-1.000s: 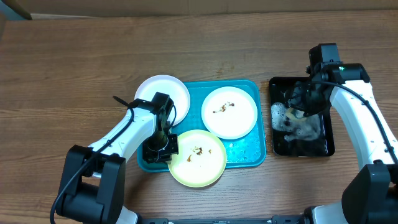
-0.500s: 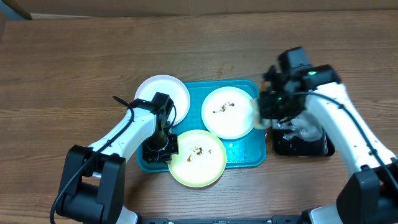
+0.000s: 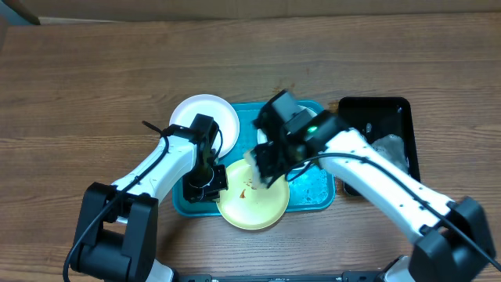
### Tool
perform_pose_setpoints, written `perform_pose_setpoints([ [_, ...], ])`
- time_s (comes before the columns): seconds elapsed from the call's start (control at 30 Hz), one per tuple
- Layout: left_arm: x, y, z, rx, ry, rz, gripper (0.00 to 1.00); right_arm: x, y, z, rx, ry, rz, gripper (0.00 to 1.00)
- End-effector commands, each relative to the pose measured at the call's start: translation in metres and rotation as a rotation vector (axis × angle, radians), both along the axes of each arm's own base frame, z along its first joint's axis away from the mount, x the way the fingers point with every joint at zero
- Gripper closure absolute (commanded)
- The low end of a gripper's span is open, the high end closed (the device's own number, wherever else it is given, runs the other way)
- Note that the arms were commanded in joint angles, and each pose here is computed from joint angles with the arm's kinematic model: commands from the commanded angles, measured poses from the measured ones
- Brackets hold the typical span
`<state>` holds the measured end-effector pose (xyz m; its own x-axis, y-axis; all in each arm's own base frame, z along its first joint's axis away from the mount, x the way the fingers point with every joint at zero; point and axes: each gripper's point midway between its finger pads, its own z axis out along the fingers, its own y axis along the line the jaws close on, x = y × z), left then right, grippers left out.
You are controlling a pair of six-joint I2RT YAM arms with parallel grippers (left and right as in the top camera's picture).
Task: Clean dirty plates on tray and stack at the side
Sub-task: 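Carry the sponge with the right gripper over to the yellow plate, then scrub the yellow plate with the sponge while the left gripper holds it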
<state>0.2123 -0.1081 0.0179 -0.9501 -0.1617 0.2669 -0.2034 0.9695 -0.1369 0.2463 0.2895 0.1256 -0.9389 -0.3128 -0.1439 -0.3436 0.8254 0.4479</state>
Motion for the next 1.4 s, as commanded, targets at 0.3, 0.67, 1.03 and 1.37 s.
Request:
perform_pose_setpoints([
  [0.3,-0.002,-0.001,-0.002,-0.001,0.014,0.02,0.96,-0.032,0.045,-0.051,-0.052,0.136,0.005,0.96],
  [0.67,-0.002,-0.001,-0.002,-0.001,0.014,0.02,0.96,-0.034,0.056,-0.059,-0.052,0.183,-0.098,0.96],
  [1.03,-0.002,-0.001,-0.002,-0.001,0.015,0.02,0.96,-0.042,0.048,-0.089,-0.057,0.252,-0.223,0.96],
  [1.37,-0.002,-0.001,-0.002,-0.001,0.015,0.02,0.96,-0.047,0.041,-0.114,-0.046,0.23,-0.218,0.96],
])
